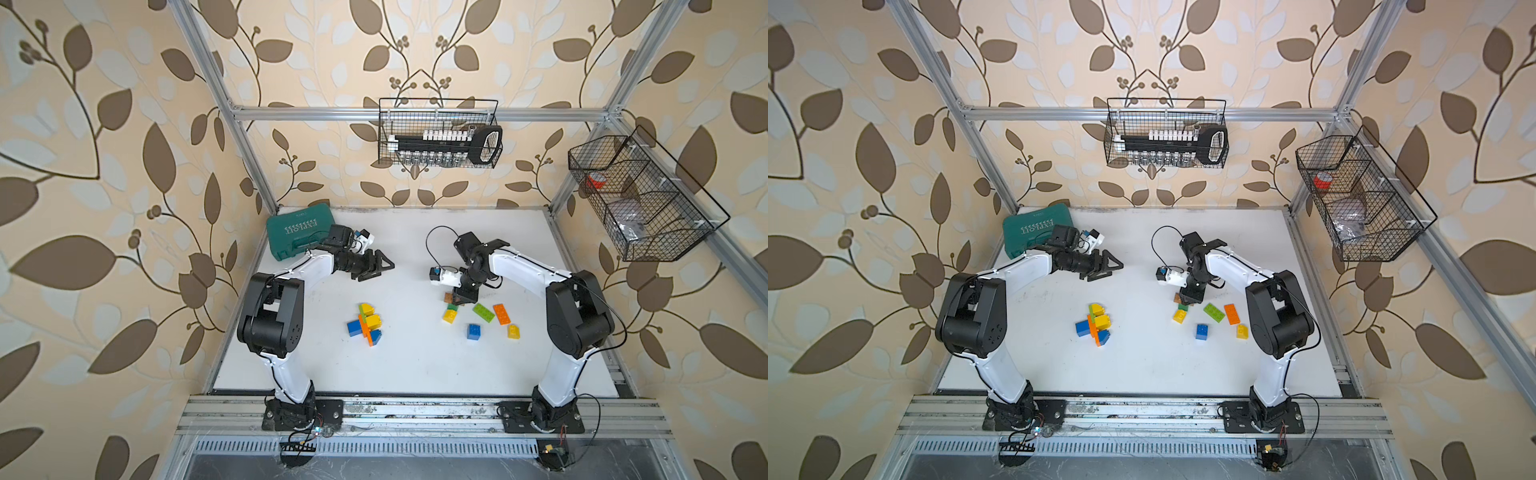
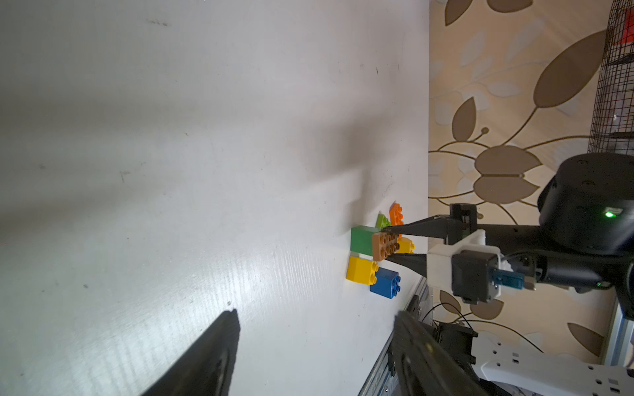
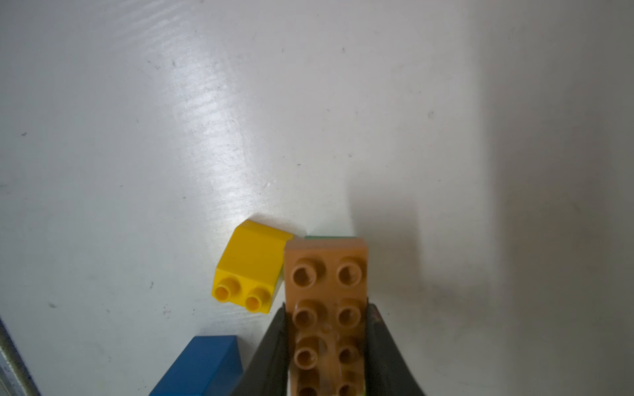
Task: Assemble a fork with lego
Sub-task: Assemble the lego brick with the lego brick.
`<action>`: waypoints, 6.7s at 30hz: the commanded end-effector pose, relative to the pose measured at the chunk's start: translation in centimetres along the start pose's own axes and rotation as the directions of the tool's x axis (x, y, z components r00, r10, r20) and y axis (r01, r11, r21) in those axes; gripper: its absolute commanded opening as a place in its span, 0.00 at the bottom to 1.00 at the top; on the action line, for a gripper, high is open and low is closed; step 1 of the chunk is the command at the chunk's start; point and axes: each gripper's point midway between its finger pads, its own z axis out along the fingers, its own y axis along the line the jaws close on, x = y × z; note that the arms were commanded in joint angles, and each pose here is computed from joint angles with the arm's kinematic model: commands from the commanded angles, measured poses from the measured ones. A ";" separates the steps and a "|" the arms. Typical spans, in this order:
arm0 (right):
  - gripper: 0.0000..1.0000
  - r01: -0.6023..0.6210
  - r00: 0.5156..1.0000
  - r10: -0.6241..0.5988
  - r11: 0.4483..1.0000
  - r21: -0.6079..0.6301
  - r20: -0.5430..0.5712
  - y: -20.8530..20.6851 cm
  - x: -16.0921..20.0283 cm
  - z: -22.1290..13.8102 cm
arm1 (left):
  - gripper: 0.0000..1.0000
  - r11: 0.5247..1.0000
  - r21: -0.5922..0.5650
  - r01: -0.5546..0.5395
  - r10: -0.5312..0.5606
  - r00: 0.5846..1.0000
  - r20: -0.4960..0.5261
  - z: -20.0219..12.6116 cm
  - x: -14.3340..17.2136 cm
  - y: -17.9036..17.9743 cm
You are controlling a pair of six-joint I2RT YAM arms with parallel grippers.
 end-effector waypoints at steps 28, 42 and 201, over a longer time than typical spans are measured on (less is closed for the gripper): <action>0.29 -0.080 0.997 0.077 0.980 -0.183 -0.027 2.1 1.0 1.2 | 0.73 0.998 0.029 -0.047 0.046 0.998 0.032 -1.2 -1.1 -1.6; 0.29 -0.025 0.996 0.018 0.997 -0.076 -0.084 2.4 2.9 3.0 | 0.72 0.999 0.037 -0.040 0.039 0.999 0.027 -1.0 -1.1 -1.6; 1.00 -0.587 0.663 0.497 0.809 -0.023 0.560 1.7 -4.4 -13.0 | 0.99 0.950 0.299 -0.090 0.090 0.996 0.014 -5.0 0.8 -11.2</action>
